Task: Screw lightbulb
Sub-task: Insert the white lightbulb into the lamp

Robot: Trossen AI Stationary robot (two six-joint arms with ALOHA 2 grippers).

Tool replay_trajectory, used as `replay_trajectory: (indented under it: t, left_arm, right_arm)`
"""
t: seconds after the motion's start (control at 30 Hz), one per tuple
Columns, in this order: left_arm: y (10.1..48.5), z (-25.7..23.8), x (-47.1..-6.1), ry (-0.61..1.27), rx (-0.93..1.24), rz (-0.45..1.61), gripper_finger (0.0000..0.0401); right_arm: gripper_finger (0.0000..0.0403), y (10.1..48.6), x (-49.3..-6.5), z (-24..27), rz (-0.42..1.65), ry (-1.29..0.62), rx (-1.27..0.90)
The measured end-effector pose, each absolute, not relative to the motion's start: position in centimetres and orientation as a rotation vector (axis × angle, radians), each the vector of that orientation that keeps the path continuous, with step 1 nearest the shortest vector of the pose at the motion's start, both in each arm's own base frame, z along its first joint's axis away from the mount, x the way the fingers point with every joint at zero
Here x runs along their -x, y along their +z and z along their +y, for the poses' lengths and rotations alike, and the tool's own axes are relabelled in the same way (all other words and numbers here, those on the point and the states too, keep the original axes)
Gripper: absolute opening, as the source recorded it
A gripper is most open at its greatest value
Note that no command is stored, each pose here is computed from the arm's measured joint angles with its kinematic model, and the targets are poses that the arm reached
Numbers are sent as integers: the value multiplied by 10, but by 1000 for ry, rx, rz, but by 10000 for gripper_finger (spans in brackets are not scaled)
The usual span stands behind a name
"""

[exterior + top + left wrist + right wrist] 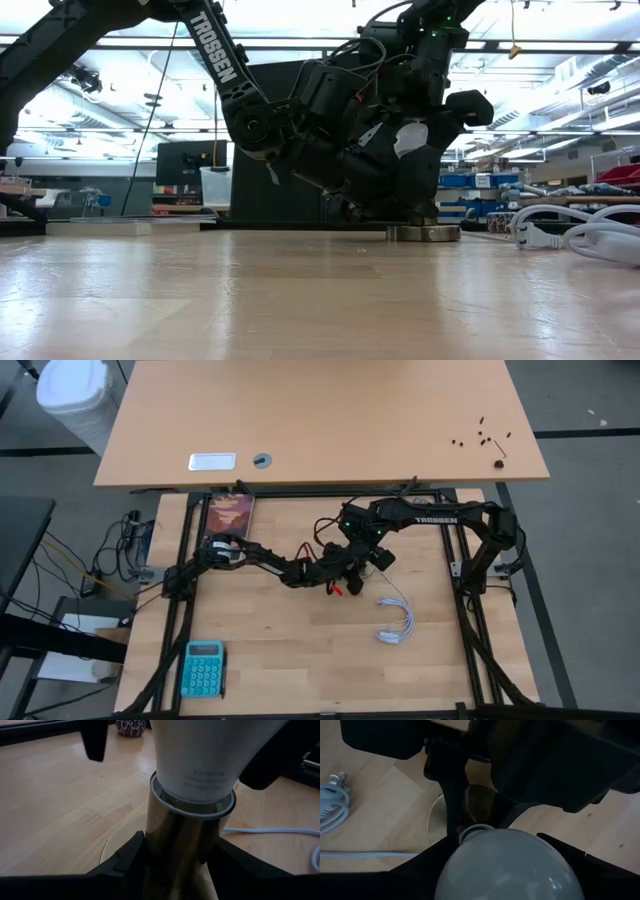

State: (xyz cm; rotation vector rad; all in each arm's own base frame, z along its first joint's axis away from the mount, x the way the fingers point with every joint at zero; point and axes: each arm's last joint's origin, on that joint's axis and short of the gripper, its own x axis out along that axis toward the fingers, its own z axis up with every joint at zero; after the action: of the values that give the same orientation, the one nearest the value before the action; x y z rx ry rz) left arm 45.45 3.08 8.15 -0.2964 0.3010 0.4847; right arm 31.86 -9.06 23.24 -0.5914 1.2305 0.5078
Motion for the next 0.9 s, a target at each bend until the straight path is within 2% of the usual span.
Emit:
replay_trajectory:
  t: [0.23,0.5,0.73,0.9]
  left_arm:
    - [82,31,-455,483,296,301,178]
    - [82,31,-455,493,309,295,178]
    - [82,31,-454,512,320,289,178]
    - [81,31,-454,515,317,290,178]
  right_arm:
    - [276,232,-319,-89,1244,471,538]
    - [263,232,-319,-88,1280,351,399]
    - [280,233,-320,-81,1301,277,300]
    - [272,233,-321,-77,1309,189,190]
